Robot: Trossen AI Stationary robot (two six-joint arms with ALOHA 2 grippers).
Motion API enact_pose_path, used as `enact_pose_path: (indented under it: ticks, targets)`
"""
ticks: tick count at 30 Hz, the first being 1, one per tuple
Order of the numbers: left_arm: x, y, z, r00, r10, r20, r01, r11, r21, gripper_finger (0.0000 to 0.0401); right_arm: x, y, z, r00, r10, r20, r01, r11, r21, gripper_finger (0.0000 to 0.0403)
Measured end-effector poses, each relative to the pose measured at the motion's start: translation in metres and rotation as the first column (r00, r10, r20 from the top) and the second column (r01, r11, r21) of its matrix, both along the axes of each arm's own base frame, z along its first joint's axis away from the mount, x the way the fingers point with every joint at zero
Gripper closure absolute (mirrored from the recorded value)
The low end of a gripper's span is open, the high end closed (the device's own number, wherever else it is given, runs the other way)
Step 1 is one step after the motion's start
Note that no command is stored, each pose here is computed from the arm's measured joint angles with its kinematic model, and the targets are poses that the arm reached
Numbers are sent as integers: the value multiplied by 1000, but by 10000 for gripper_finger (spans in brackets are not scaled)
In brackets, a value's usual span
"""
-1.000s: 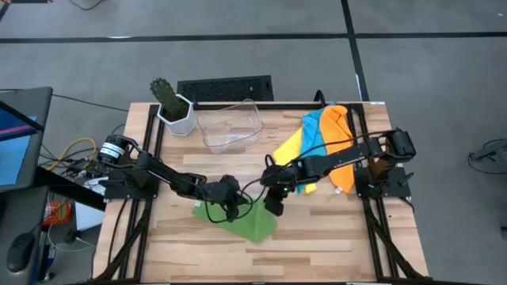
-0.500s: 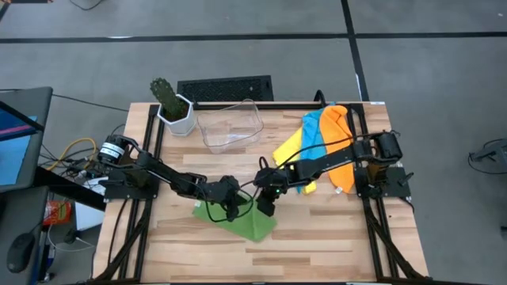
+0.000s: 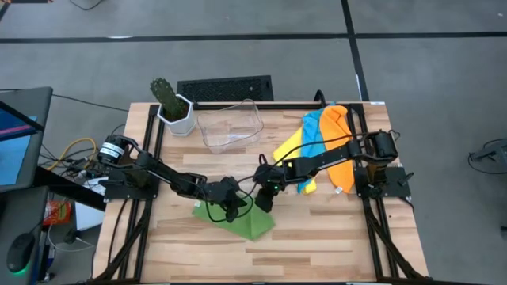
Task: Fold microfiber towels
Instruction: Fold the green microfiber cloth
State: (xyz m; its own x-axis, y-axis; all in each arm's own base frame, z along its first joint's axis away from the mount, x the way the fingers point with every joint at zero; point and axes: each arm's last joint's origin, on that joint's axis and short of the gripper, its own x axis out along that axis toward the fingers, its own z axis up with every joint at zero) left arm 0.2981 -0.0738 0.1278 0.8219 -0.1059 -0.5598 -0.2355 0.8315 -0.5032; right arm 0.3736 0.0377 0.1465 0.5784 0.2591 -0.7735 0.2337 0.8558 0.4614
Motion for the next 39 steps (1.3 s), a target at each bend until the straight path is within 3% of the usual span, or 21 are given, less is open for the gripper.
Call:
enact_pose_path:
  ticks: [8, 13, 18, 26, 31, 39]
  targets:
    - [-5, 2, 15, 1000, -19, 10, 19, 1000, 3, 401, -1, -3, 8, 1000, -17, 20, 16, 1000, 6, 220]
    - [-13, 6, 31, 1000, 8, 16, -9, 998, 65, 401, -4, 5, 9, 1000, -23, -6, 23, 1000, 22, 218]
    - [-22, 9, 43, 999, 32, 6, -32, 994, 102, 401, -19, 25, 31, 997, -62, -45, 64, 997, 44, 227]
    - [-25, 11, 49, 999, 43, 16, -45, 991, 126, 401, -30, 70, 21, 977, -170, -129, 178, 983, 53, 214]
    - [-26, 11, 49, 999, 40, 12, -42, 990, 134, 401, -21, 58, 17, 961, -270, -65, 272, 962, 20, 199]
    - [-26, 10, 50, 998, 65, 20, -66, 990, 121, 401, -12, 27, 18, 958, -285, -30, 284, 959, -18, 217]
